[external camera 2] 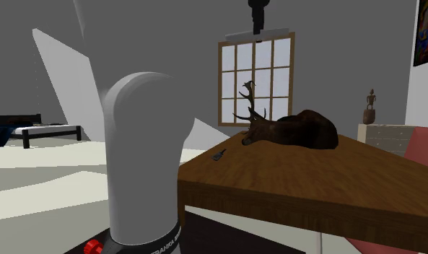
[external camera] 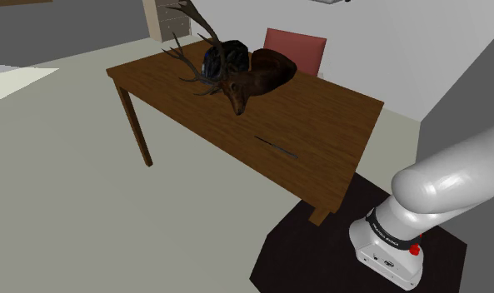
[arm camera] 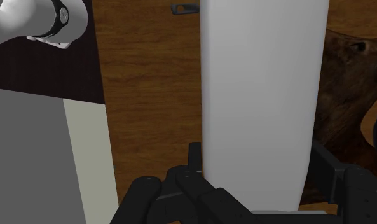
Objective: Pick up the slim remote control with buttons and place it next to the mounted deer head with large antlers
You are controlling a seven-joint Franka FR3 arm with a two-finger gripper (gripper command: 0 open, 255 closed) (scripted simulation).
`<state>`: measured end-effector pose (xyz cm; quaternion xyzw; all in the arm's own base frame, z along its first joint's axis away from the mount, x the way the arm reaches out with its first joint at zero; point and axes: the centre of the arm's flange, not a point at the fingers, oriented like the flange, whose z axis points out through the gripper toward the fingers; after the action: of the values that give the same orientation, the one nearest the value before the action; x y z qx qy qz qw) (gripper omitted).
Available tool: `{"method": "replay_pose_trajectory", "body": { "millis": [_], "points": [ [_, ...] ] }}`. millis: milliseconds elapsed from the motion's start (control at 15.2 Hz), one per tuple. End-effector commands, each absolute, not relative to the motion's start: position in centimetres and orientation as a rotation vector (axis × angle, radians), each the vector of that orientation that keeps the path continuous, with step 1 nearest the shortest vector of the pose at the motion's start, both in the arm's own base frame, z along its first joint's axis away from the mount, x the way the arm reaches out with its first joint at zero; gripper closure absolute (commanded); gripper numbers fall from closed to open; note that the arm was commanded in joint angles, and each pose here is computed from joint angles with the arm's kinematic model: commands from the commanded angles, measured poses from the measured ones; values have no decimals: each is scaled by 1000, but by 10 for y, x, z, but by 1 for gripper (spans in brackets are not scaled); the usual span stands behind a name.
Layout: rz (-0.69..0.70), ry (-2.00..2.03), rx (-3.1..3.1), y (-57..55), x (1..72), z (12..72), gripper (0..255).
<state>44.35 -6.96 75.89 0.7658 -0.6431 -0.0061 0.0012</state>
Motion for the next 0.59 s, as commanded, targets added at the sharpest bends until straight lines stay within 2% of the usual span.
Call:
{"method": "replay_pose_trajectory", "body": {
  "millis": [0, 528],
  "points": [
    [-18, -2020, 2404, -71, 451, 751, 255],
    [-18, -2020, 2404, -71, 451, 708, 255]
  ]
}}
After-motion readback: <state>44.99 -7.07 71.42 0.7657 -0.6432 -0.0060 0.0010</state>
